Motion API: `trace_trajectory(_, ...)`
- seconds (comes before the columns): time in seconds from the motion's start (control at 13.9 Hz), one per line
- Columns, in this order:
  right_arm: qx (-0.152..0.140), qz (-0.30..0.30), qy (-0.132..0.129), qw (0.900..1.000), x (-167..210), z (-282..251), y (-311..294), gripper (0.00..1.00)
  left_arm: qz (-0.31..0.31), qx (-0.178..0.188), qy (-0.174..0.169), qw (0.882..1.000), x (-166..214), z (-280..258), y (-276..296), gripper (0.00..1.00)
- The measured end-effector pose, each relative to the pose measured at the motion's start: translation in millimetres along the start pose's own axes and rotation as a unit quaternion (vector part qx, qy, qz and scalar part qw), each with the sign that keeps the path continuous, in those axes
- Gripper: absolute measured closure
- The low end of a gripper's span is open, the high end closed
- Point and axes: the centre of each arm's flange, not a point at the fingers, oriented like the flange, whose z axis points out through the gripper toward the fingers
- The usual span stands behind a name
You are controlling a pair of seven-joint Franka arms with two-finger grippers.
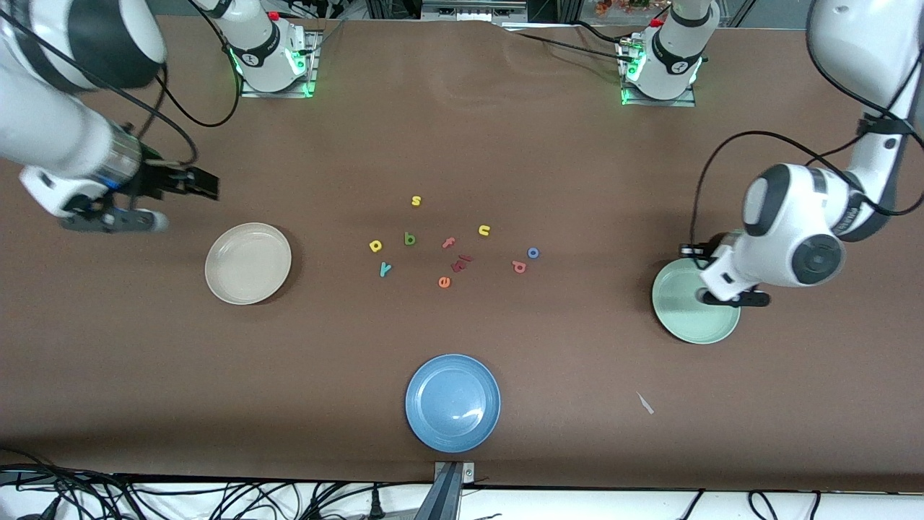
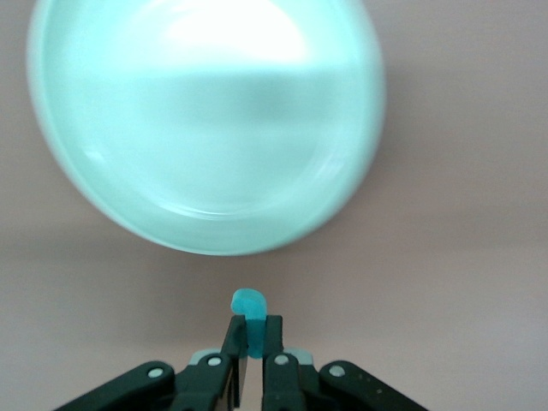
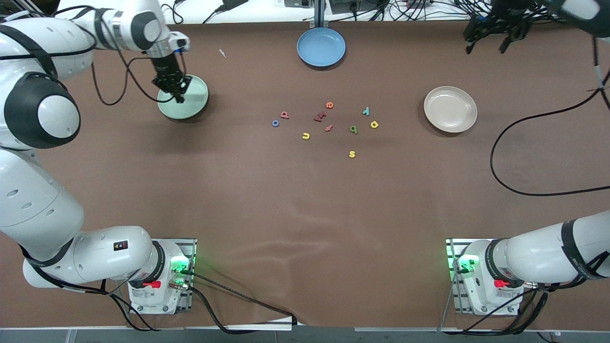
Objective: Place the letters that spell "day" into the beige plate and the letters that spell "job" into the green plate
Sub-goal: 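Drop the cyan letter on the green plate while the right gripper moves out, then reach the left gripper to the blue ring while the right gripper reaches the cyan y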
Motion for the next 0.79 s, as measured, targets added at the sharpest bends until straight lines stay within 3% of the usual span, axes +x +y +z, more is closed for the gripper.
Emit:
trace_trajectory(0.14, 0.0, 0.014, 0.0, 1.0, 15, 28, -35, 0.0, -0.008, -0.005, 0.014, 1.0, 17, 28, -40, 0.92)
trace_trajectory(0.36, 0.0, 0.049, 0.006, 0.999, 27, 61, -79, 0.0, -0.01, -0.018, 0.033, 0.999, 36, 50, -47, 0.88)
trace_trajectory(0.65, 0.007, 0.132, 0.034, 0.991, 39, 127, -167, 0.0, -0.008, -0.019, 0.049, 0.999, 42, 23, -34, 0.52)
trace_trajectory(0.79, 0.017, 0.166, 0.049, 0.985, 45, 167, -201, 0.01, -0.03, -0.025, 0.039, 0.998, 35, -4, -5, 0.31)
